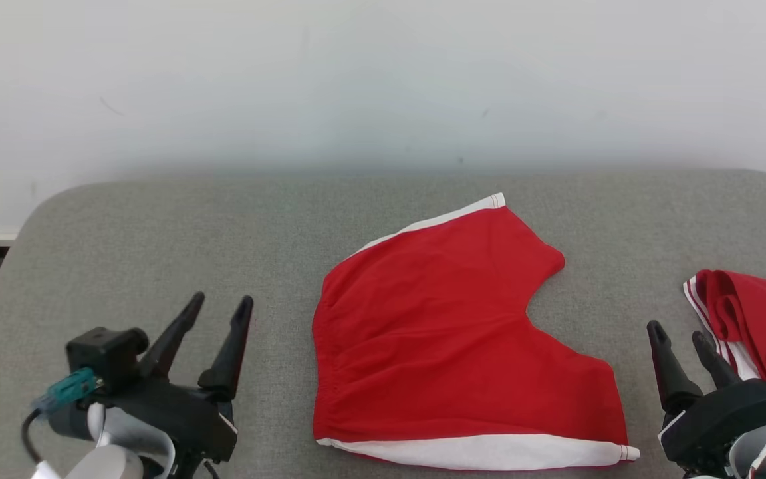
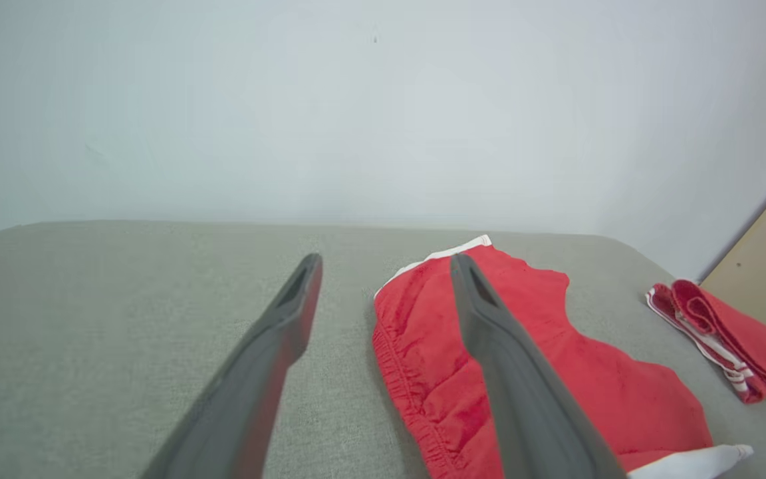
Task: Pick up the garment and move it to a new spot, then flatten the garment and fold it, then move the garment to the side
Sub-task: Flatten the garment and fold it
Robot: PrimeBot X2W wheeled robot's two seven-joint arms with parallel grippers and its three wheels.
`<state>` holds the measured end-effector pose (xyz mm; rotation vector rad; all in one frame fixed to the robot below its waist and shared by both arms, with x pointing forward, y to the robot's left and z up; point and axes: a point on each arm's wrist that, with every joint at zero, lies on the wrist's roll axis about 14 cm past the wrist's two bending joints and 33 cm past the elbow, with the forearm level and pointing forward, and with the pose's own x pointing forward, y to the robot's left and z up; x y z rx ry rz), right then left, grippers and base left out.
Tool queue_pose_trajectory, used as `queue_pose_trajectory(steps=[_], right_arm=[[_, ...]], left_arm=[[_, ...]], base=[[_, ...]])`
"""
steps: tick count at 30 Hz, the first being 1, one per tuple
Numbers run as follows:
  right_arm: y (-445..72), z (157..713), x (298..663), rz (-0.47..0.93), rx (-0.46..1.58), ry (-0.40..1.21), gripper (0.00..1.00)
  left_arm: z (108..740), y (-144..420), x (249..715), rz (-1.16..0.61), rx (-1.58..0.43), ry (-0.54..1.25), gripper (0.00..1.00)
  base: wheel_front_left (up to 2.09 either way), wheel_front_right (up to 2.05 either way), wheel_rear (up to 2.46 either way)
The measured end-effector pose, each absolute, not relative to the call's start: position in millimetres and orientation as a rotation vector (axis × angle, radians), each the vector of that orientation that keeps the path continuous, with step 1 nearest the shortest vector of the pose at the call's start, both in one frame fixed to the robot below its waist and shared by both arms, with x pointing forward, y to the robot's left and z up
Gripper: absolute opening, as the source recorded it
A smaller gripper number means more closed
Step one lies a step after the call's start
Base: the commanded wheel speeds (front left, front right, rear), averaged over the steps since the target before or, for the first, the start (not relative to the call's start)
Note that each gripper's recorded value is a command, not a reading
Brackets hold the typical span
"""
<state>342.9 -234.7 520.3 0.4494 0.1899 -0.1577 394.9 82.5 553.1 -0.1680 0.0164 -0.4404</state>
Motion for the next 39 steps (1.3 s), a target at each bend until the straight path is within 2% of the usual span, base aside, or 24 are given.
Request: queue_pose_trajectory(steps=[9,13,20,29,39], right_arm=[[-241,544,341,-0.209,0.411,0.007,1.0],[-239,546,340,-0.215,0.402,-0.031,1.0],[-235,532,339,-0.227,0.386,-0.027,1.0],[-236,499,329,-0.258,0.367,0.052,1.0],[-242,487,326,-0.29,0.376,0.066,1.0]], left_arm=[[542,132,385,-0.16,-0.376,-0.079,1.0],[529,141,374,-0.101,-0.42,-0.054,1.0],[501,139,356,-0.114,-0.322,0.015,1.0],[467,141,342,-0.16,-0.164,0.146,1.0],[457,129,340,-0.192,-0.158,0.212,1.0]], base=[[0.0,0.0,0.0],[0.0,0.0,0.0],[0.0,0.0,0.0],[0.0,0.0,0.0],[0.0,0.0,0.0]])
